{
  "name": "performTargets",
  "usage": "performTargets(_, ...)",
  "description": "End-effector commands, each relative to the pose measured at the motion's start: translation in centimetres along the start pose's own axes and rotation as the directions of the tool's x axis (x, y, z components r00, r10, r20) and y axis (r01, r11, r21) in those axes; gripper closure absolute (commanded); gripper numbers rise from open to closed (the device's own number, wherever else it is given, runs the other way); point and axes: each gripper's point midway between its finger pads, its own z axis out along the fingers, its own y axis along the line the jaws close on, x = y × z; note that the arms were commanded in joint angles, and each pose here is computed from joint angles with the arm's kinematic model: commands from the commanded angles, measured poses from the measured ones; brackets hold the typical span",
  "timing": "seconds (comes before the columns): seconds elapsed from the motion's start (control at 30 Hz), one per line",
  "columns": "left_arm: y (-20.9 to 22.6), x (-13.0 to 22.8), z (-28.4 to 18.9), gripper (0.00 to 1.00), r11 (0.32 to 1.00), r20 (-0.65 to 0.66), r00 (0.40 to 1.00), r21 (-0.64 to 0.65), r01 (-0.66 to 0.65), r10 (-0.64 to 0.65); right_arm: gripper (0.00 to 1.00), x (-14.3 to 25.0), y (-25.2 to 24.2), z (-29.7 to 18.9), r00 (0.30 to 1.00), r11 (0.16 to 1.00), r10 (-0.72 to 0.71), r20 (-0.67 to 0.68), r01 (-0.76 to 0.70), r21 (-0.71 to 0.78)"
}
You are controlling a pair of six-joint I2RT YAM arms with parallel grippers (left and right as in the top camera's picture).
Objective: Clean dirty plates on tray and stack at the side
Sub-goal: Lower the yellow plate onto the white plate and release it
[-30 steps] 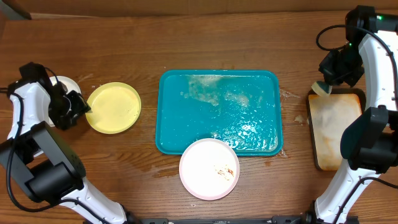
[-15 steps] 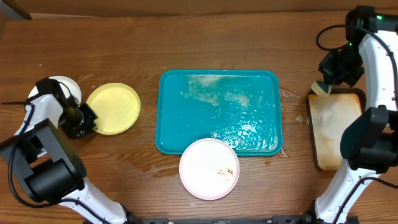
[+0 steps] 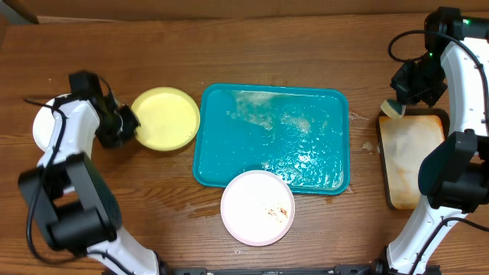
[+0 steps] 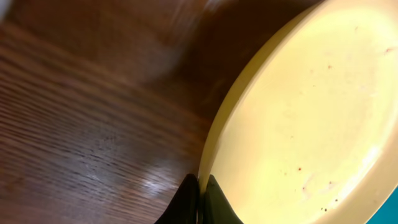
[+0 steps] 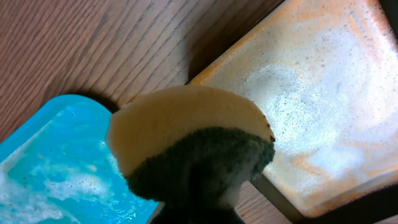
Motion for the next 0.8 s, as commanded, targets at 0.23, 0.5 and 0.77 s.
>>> performTargets(0.23,6.3,-3.8,-11.7,0.96,0.947,0.326,0.935,-0.233,0.223,-0.140,0.96,-0.1,0.1,-1.8,0.999,0.999,-0.016,0.045,0.017,-0.034)
performTargets(0.5,16.8,-2.0,-8.7,0.95,0.848,0.231,0.862,-0.190,0.495,-0.451,0.96,-0.1,0.2,-1.8,0.998,0.999,-0.031,0.046,0.033,-0.036)
performTargets(0.77,22.9,-2.1,-5.2,0.96,0.784,0.142,0.775,0.006,0.621,-0.615,0.96,0.2,0.8,-1.8,0.999,0.997,-0.032,0.028,0.034,-0.072)
